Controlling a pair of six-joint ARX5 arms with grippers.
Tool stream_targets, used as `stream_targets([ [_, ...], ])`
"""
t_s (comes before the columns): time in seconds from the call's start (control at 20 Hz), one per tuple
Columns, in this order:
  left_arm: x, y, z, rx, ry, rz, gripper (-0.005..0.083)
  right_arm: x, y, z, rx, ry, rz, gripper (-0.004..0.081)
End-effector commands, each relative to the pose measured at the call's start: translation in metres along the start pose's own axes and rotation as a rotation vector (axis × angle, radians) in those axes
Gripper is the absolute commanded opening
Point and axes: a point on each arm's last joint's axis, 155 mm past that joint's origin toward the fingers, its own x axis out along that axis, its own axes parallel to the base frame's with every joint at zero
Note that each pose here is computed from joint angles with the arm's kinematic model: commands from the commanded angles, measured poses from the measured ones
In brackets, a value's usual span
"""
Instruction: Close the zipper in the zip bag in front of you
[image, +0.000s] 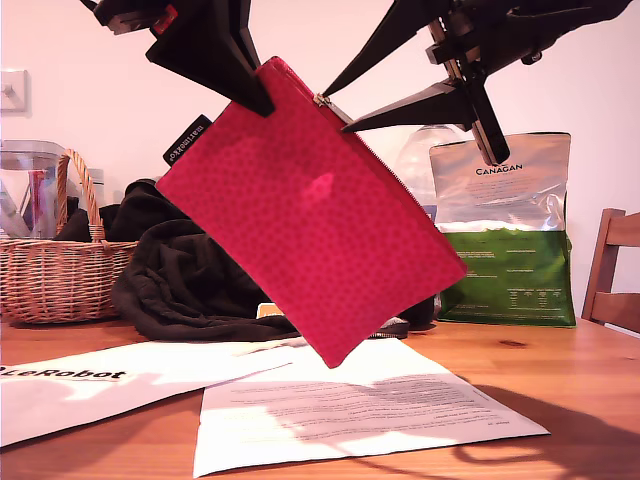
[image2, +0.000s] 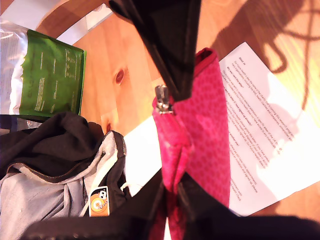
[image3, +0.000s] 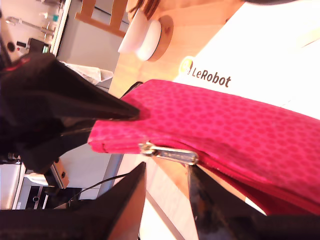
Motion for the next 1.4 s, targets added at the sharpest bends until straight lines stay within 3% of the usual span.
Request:
stream_targets([
  [0.0,0.004,-0.001,0.001,0.003,-0.011,-0.007,-0.0021,-0.004,0.004,0.004,-0.012,-0.010,0.021,0.0224],
  [0.3,0.004,0.000,0.000,0.001,-0.009,-0.004,-0.0021,-0.015,-0.009,0.013,0.027,-0.033,-0.001,0.0224],
  [0.85,0.004,0.002,0.000,0.003,-0.012,0.002,-0.0021,-0.009,0.005,-0.001,0.045,0.024,0.047,0.0224],
  [1.35,0.003,0.001,0.005,0.004,-0.038,-0.005,-0.0021,-0.003,-0.001,-0.005,0.044,0.021,-0.002,0.0224],
])
